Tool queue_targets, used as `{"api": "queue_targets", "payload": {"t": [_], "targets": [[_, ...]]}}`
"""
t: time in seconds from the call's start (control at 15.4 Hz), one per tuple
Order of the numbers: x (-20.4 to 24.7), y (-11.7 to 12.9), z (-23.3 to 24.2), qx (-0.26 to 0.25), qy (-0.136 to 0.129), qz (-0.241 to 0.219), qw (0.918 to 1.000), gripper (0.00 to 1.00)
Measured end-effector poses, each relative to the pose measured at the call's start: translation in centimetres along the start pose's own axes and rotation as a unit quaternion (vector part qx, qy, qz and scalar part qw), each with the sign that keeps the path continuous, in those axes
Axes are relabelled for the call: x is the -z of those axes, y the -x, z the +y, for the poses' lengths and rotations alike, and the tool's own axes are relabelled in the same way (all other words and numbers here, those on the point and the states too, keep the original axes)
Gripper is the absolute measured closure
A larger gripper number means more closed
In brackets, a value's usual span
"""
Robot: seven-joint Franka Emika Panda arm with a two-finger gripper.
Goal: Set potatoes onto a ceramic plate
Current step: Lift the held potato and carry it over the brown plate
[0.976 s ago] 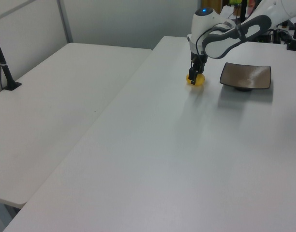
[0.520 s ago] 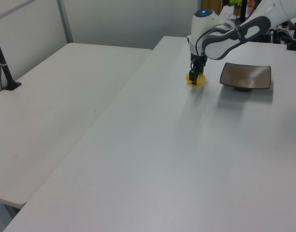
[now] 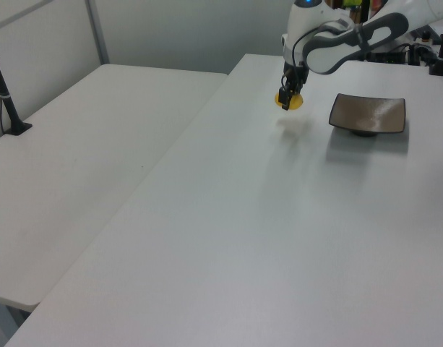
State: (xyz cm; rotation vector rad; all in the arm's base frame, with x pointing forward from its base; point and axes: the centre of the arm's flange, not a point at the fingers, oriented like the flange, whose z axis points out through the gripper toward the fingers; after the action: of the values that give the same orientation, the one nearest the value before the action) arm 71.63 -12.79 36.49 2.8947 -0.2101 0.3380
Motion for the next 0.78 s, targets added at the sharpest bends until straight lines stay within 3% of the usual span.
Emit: {"api": "queue_targets", "payload": {"t": [0.39, 0.78], "targets": [[3.9, 1.1, 1.0, -0.010, 0.000, -0.023, 0.9997, 0.32], [6.1, 5.9, 1.0, 0.022, -0.002, -0.048, 0.9986, 0.32]]}}
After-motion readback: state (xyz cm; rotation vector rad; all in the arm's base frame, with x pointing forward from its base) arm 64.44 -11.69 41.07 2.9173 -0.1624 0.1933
